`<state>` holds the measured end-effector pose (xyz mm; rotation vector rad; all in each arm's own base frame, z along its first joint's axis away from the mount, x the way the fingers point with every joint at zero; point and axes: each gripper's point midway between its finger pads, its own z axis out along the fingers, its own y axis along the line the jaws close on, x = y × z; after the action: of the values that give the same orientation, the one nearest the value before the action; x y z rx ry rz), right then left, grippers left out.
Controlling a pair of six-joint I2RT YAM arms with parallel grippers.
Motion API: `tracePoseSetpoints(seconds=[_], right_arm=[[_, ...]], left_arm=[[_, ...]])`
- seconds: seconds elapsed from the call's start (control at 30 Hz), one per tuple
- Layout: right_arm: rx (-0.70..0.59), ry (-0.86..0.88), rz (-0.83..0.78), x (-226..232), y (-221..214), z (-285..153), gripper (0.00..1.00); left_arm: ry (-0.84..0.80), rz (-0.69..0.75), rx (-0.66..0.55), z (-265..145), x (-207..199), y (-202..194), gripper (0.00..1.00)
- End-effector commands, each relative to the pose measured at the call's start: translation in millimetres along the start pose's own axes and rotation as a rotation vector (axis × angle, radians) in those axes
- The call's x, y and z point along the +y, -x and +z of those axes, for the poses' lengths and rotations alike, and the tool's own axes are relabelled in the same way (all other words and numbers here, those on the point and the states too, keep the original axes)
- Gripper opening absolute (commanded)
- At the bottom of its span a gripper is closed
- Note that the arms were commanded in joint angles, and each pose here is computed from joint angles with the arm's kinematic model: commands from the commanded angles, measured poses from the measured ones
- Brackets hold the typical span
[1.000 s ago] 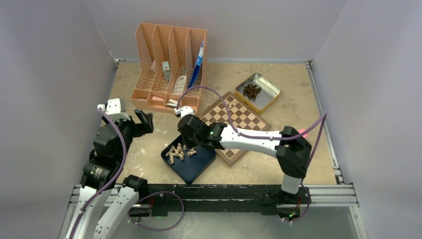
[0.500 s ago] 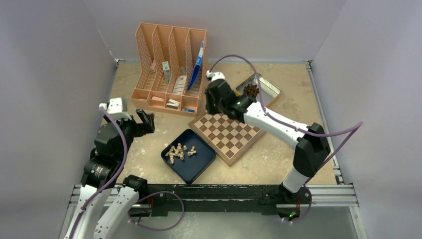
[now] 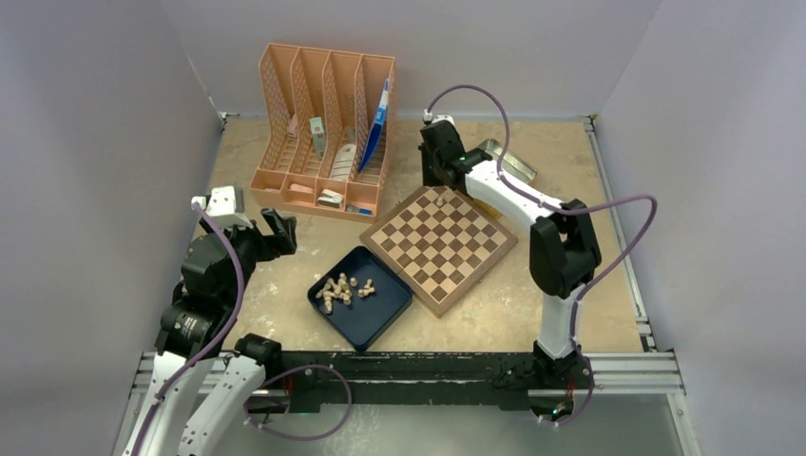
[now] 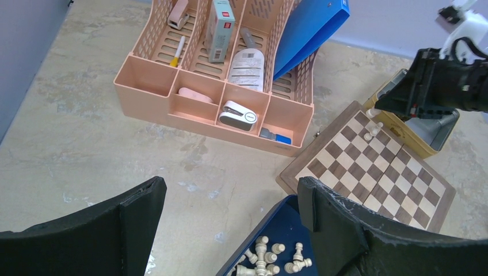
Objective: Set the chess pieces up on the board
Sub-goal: Place the chess piece on the chessboard.
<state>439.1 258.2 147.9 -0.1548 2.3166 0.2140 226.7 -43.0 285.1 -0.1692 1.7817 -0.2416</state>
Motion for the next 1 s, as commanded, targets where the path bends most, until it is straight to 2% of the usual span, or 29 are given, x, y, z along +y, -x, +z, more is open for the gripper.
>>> tracePoseSetpoints(seconds=[0.0,0.97], right_arm=[[-0.027,-0.001,-0.009,-7,20,6,0.16],[0.097,-0.056,-0.014,-28,-13,47,0.21]], left_arm=[[-0.018,-0.005,-0.023,1,-4,7,0.84],[-0.025,-0.002,-0.011,3,-6,4,0.84]])
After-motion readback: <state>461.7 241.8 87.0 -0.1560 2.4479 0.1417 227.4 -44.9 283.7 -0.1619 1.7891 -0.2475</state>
